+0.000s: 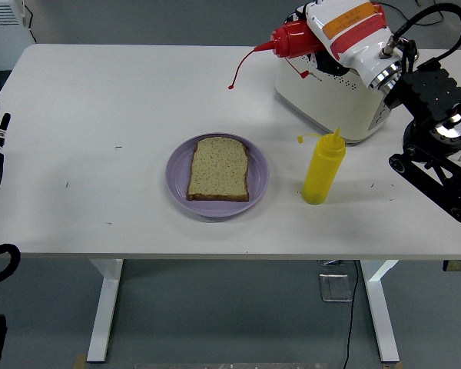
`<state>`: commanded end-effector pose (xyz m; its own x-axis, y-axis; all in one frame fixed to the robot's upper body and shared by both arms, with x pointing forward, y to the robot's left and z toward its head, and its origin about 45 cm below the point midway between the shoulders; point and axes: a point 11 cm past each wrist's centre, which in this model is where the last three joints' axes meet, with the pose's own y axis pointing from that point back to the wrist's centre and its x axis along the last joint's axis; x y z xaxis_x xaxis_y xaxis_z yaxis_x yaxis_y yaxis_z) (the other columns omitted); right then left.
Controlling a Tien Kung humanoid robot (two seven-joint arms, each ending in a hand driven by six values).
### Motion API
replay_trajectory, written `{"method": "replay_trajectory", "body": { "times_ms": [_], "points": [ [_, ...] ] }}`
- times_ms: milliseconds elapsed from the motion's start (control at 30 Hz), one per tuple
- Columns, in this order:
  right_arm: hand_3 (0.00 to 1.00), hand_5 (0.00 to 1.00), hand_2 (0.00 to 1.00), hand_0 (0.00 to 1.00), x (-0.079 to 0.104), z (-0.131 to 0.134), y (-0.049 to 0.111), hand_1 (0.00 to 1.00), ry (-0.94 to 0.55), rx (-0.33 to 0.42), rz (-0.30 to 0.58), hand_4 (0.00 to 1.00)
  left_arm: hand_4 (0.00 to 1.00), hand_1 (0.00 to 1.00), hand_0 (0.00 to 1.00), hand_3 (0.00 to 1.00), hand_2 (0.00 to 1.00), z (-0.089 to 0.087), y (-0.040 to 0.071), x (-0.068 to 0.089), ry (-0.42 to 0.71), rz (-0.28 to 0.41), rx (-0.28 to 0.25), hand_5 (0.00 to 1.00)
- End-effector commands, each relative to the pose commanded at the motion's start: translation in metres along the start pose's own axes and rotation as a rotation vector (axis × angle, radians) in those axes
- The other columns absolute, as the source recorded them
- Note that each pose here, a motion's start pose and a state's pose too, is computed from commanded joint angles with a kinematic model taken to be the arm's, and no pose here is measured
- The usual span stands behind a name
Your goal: Pick up the cup,pour liquid into bread,place the cup on the desk
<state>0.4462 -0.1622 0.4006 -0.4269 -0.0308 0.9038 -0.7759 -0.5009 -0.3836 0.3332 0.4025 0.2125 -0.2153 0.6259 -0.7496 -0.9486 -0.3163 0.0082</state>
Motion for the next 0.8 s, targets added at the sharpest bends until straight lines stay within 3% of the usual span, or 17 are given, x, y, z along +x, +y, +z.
{"method": "replay_trajectory", "body": {
  "times_ms": [67, 167, 300, 367, 467, 633, 800],
  "points": [
    [0.342, 0.261, 0.242, 0.089, 0.007, 0.004, -0.002, 0.09, -0.005, -0.011, 0.023, 0.349, 0.509, 0.759, 0.794, 0.713, 0.762, 0.0, 0.0, 0.0, -0.001, 0.0, 0.002, 0.992],
    [0.342, 0.261, 0.242, 0.089, 0.004, 0.002, -0.001, 0.09, -0.005, -0.007, 0.013, 0.349, 0.509, 0.759, 0.794, 0.713, 0.762, -0.001, 0.0, 0.0, -0.001, 0.0, 0.003, 0.992],
    [0.341, 0.267, 0.241, 0.089, -0.028, -0.012, 0.01, 0.089, 0.01, 0.035, -0.087, 0.345, 0.509, 0.76, 0.794, 0.713, 0.762, -0.003, 0.0, -0.001, 0.0, -0.002, 0.007, 0.992],
    [0.341, 0.267, 0.241, 0.089, -0.035, -0.015, 0.013, 0.089, 0.01, 0.041, -0.108, 0.345, 0.509, 0.76, 0.794, 0.713, 0.762, -0.003, 0.0, -0.001, 0.0, -0.003, 0.008, 0.992],
    [0.342, 0.268, 0.241, 0.089, -0.031, -0.012, 0.011, 0.089, 0.004, 0.03, -0.089, 0.344, 0.509, 0.759, 0.794, 0.713, 0.762, -0.003, 0.0, 0.0, -0.001, -0.001, 0.007, 0.992],
    [0.342, 0.267, 0.241, 0.09, -0.006, -0.002, 0.006, 0.09, -0.025, 0.001, 0.006, 0.349, 0.509, 0.758, 0.794, 0.713, 0.761, -0.003, 0.001, 0.001, -0.003, 0.001, 0.008, 0.992],
    [0.342, 0.267, 0.241, 0.09, 0.021, 0.009, 0.007, 0.09, -0.255, -0.079, 0.102, 0.349, 0.509, 0.758, 0.794, 0.713, 0.761, -0.004, 0.001, 0.001, -0.004, 0.002, 0.011, 0.992]
  ]
}}
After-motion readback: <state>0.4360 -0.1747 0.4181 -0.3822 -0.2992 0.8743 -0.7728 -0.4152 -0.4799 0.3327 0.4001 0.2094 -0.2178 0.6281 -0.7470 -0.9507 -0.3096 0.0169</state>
